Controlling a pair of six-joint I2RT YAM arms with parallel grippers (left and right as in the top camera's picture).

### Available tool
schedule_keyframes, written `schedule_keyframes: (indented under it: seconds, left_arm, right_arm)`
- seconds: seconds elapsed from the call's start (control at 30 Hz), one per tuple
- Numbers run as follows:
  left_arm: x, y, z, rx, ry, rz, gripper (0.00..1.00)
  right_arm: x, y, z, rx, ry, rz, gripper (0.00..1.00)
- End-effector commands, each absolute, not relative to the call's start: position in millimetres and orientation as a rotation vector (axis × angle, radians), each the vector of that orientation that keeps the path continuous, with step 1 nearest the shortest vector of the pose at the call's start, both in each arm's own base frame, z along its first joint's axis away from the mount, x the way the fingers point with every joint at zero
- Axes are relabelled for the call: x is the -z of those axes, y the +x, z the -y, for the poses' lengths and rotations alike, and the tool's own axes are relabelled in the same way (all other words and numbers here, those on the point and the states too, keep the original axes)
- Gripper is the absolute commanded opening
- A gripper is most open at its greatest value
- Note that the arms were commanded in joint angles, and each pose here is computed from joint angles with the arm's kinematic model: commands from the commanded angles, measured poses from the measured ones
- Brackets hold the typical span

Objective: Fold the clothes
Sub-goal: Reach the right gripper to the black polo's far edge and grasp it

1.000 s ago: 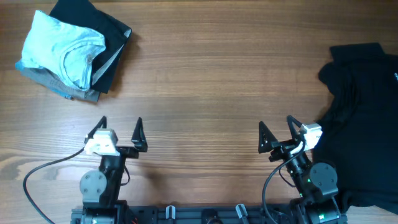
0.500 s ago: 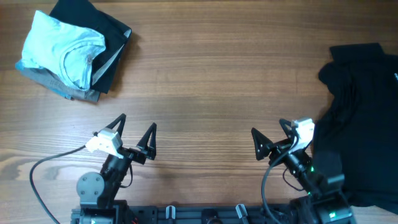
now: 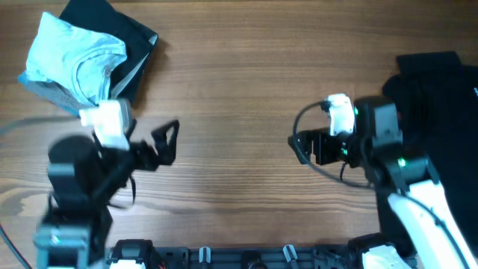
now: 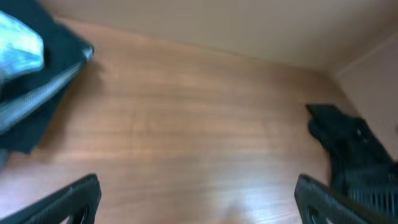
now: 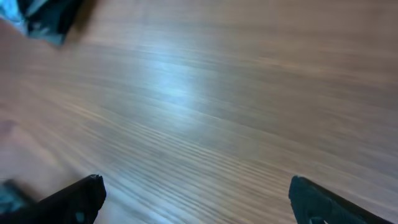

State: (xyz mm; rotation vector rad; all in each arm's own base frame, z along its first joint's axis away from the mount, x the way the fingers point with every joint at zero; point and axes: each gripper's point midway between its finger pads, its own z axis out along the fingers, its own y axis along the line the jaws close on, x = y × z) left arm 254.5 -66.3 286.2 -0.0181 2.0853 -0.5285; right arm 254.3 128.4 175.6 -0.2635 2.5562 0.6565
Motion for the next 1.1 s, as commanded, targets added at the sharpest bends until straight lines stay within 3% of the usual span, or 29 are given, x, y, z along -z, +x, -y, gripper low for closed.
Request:
schedule_keyframes:
  seconds: [0.0,0.17,0.37,0.63,0.87,0.97,1.03,1.07]
  left_arm:
    - [-300.4,268.5,64.3,0.478,0.035,-2.185,1.0]
    - [-282.6,275.9,71.8,0.546,0.016,-2.293,1.0]
    - [-282.4,276.9,80.0,0.606,0.042,-2.295,1.0]
    - [-277.4,272.3,79.8,0.608,0.034,-2.324,1.0]
    - [-276.0,273.9,75.2,0.574,0.02,-2.327,1.0]
    - [-276.0,273.9,75.2,0.573,0.02,-2.326,1.0]
    - [-276.1,274.1,75.0,0.571,0.021,-2.326,1.0]
    - [-275.8,274.3,74.2,0.565,0.021,-2.326,1.0]
  right_arm:
    - [-191.7,274.1,-138.7,-0.699,-0.306,-2.585,1.0]
    - [-191.1,326.1,-67.4,-0.23,0.1,-2.646,1.0]
    - [-195.5,365.7,25.9,-0.023,0.523,-2.564,0.99]
    - [-128.6,353.0,128.7,0.093,0.959,-2.639,0.78]
    - [-77.8,336.0,163.5,0.114,1.179,-2.709,0.72]
    - [-60.8,329.1,171.1,0.087,1.254,-2.731,0.55]
    - [-49.3,321.2,174.6,0.084,1.323,-2.75,0.52]
    - [-41.9,316.0,175.6,0.083,1.355,-2.766,0.59]
